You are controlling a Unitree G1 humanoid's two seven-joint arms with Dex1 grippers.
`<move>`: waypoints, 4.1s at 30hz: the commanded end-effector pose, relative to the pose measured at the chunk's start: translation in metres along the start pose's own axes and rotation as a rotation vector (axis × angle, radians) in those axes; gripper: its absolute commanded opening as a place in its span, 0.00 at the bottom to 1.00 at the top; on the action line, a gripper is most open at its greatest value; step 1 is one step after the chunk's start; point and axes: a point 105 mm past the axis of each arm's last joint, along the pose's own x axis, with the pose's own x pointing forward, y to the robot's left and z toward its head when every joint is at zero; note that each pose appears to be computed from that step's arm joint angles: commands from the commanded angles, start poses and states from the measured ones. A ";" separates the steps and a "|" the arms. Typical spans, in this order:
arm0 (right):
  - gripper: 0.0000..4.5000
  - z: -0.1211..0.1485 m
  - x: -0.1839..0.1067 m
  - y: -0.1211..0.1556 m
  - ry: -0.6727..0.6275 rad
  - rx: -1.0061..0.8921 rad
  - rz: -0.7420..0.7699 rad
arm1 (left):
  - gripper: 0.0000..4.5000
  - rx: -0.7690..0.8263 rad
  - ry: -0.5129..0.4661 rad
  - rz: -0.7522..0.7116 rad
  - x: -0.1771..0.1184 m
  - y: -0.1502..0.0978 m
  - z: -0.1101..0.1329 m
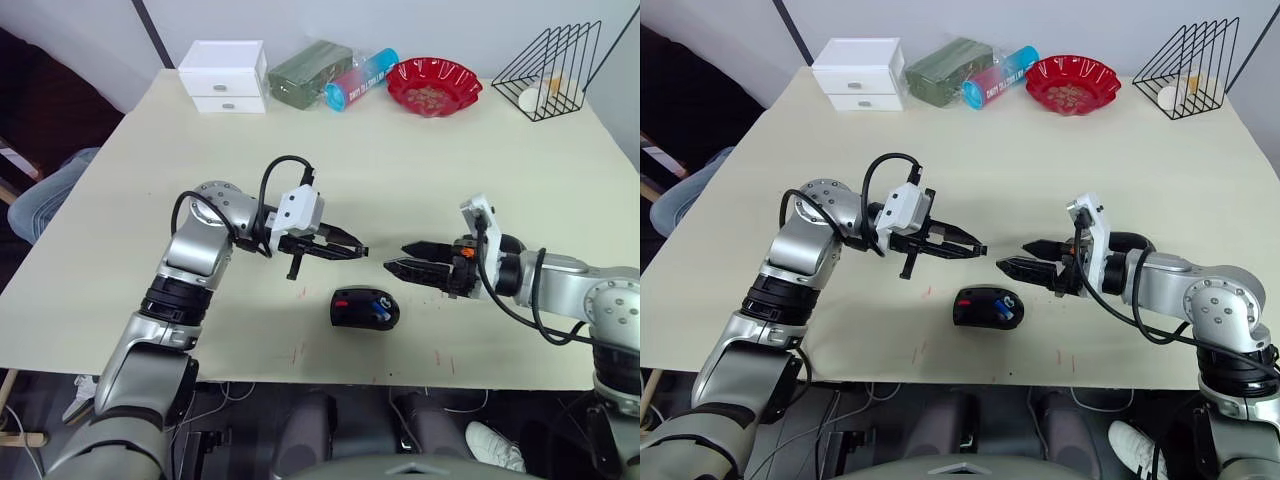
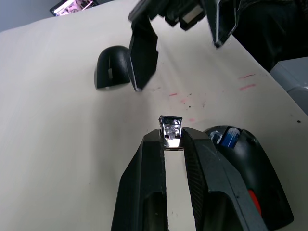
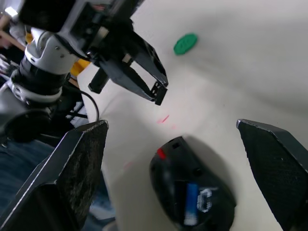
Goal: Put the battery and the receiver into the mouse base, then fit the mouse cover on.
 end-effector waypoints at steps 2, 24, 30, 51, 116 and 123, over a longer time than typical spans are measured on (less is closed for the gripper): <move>1.00 0.010 0.001 0.010 -0.023 0.066 0.026 | 0.02 0.064 -0.012 -0.010 0.004 0.002 0.014; 0.27 0.010 0.022 0.016 -0.009 0.278 -0.017 | 0.02 0.075 -0.021 -0.026 0.011 0.002 0.016; 0.02 0.010 0.021 0.017 -0.005 0.271 -0.017 | 0.02 0.081 -0.015 -0.030 0.011 0.002 0.015; 0.02 0.010 0.021 0.021 -0.006 0.264 0.008 | 0.02 0.081 -0.013 -0.023 0.011 0.001 0.013; 0.00 -0.033 -0.086 0.006 -0.013 -0.764 0.195 | 0.98 -0.211 0.131 0.004 0.044 -0.056 -0.055; 0.00 -0.030 -0.085 0.006 -0.024 -0.767 0.194 | 0.98 -0.218 0.124 -0.005 0.050 -0.057 -0.060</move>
